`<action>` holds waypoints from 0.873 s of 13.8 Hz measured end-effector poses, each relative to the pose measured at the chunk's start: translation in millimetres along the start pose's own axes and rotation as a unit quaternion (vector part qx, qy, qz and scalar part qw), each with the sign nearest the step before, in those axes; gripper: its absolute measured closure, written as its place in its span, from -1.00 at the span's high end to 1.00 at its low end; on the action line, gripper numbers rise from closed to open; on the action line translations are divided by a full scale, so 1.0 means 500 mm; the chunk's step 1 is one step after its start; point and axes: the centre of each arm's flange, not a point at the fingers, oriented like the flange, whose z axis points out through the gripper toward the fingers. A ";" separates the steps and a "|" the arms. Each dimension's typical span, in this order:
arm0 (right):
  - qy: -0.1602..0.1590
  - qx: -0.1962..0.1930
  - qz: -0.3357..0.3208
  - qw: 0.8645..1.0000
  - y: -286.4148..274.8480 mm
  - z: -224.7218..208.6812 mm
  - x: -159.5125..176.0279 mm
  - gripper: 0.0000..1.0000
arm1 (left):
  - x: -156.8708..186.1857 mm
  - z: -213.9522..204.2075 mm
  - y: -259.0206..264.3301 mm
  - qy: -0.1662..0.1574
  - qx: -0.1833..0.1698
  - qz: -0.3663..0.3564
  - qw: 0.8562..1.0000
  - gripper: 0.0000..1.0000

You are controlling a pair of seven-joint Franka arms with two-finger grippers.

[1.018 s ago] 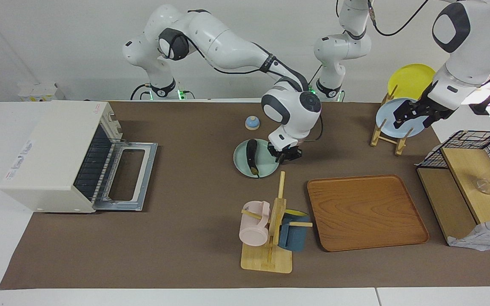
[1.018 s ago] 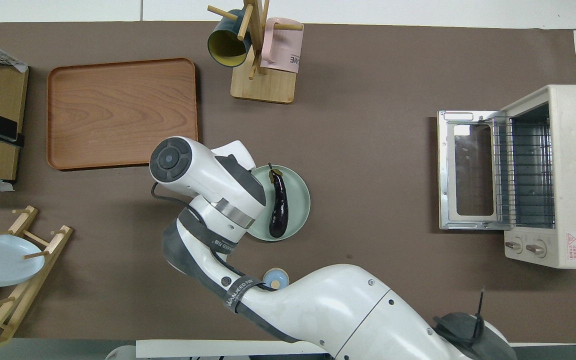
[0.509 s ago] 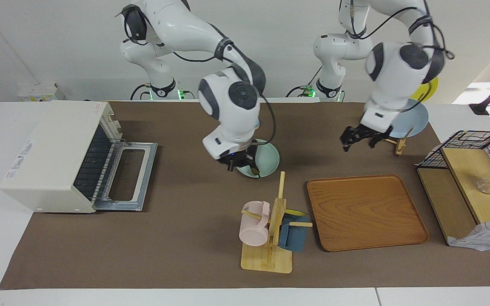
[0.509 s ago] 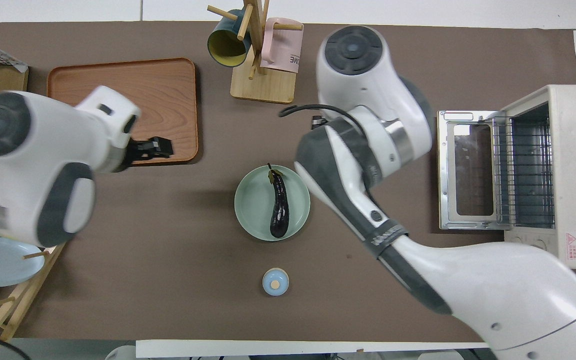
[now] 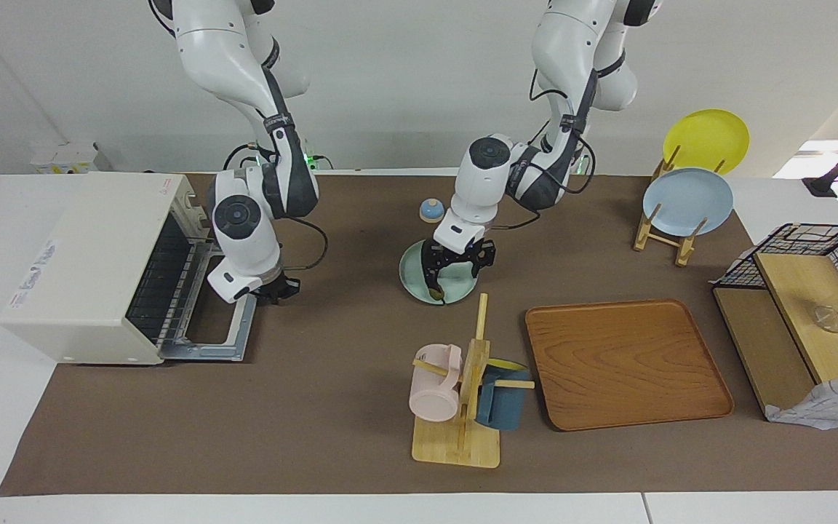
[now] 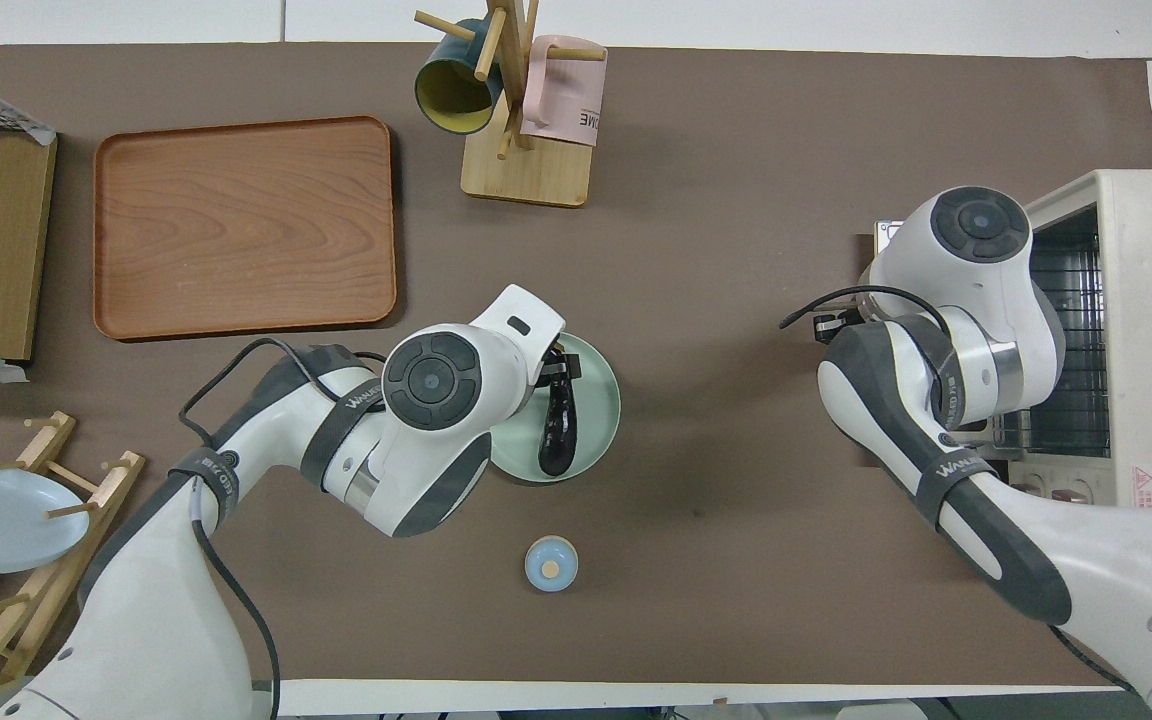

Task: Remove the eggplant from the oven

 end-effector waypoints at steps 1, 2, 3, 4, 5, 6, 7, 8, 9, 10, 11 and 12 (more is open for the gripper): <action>0.001 -0.004 -0.009 1.000 0.001 -0.002 0.000 -0.98 | -0.010 0.015 0.011 0.001 -0.003 0.006 1.000 0.98; 0.002 -0.022 -0.028 0.999 -0.010 -0.006 -0.002 -0.98 | -0.020 0.025 0.021 0.000 -0.004 0.012 1.000 0.95; 0.000 -0.041 -0.046 0.998 -0.022 -0.012 -0.004 -0.98 | -0.030 0.030 0.030 -0.002 -0.004 0.017 1.000 0.82; -0.002 -0.054 -0.058 0.997 -0.028 -0.021 -0.005 -0.98 | -0.041 0.033 0.038 -0.005 -0.002 0.022 1.000 0.60; -0.006 -0.060 -0.071 0.996 -0.030 -0.034 -0.006 -0.98 | -0.046 0.032 0.043 -0.009 0.001 0.025 1.000 0.24; -0.013 -0.064 -0.087 0.994 -0.026 -0.057 -0.005 -0.98 | -0.042 0.025 0.045 -0.017 0.010 0.025 1.000 0.03; -0.024 -0.067 -0.101 0.992 -0.016 -0.093 -0.003 -0.98 | -0.028 0.013 0.044 -0.025 0.020 0.020 0.999 -0.20; -0.034 -0.068 -0.109 0.991 0.004 -0.135 -0.003 -0.98 | -0.002 -0.003 0.034 -0.031 0.030 0.009 0.999 -0.42; -0.040 -0.067 -0.113 0.991 0.034 -0.181 -0.006 -0.98 | 0.046 -0.021 0.000 -0.031 0.038 -0.008 0.999 -0.42; -0.041 -0.065 -0.115 0.990 0.078 -0.227 -0.014 -0.98 | 0.115 -0.041 -0.064 -0.027 0.044 -0.015 0.999 -0.42; -0.035 -0.063 -0.117 0.991 0.133 -0.267 -0.025 -0.98 | 0.196 -0.060 -0.157 -0.020 0.044 -0.012 0.999 -0.42; -0.029 -0.060 -0.115 0.991 0.190 -0.293 -0.037 -0.98 | 0.272 -0.078 -0.268 -0.013 0.045 -0.001 0.999 -0.42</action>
